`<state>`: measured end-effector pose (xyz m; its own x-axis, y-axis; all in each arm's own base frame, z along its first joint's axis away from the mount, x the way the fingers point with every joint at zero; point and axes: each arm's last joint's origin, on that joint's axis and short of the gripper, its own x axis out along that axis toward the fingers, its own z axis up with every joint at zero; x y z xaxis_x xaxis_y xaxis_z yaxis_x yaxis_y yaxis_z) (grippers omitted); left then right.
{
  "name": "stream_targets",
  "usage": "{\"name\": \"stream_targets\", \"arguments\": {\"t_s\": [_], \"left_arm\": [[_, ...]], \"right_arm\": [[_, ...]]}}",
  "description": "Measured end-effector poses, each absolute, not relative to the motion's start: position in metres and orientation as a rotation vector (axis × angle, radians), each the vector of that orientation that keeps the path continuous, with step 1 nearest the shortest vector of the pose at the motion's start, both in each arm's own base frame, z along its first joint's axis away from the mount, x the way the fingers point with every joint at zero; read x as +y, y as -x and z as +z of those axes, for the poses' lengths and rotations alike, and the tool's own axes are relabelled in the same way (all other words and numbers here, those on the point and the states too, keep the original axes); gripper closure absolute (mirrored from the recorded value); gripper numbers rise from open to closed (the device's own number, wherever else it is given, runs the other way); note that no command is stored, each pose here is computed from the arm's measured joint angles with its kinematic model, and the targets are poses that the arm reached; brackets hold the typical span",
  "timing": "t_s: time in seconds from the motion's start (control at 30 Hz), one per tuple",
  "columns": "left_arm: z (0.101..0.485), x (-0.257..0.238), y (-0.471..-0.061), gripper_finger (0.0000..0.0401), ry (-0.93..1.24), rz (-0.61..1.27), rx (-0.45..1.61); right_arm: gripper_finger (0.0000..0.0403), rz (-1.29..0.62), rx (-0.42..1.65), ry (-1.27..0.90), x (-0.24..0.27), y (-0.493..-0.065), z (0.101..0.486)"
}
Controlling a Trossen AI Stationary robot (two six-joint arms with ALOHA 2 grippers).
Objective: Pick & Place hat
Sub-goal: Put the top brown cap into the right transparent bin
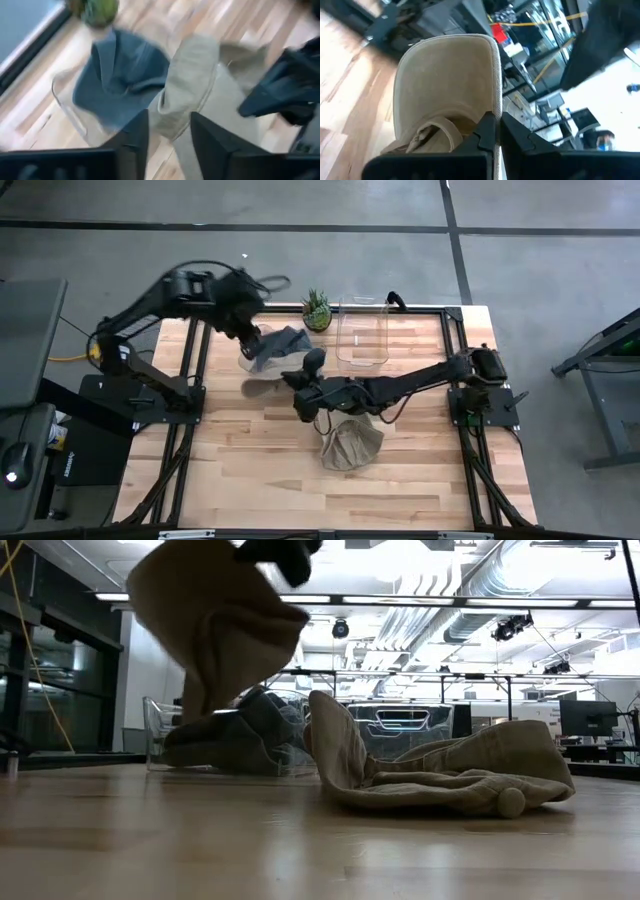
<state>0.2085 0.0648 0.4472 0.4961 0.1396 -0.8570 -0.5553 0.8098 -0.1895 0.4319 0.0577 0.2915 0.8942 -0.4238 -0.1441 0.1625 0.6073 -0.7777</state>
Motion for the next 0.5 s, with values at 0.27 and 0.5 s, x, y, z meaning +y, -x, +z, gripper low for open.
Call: {"name": "stream_targets", "arguments": {"t_s": [0.27,0.5], "left_arm": [[0.482,0.058,-0.152,0.0178,0.563,0.502,0.689],[0.492,0.048,-0.117,0.0169,0.625,0.477,0.448]], "right_arm": [[0.0398,-0.494,0.359,0.762,0.046,-0.392,0.343],[0.0398,-0.643,0.288,0.587,0.026,-0.342,0.397]]}}
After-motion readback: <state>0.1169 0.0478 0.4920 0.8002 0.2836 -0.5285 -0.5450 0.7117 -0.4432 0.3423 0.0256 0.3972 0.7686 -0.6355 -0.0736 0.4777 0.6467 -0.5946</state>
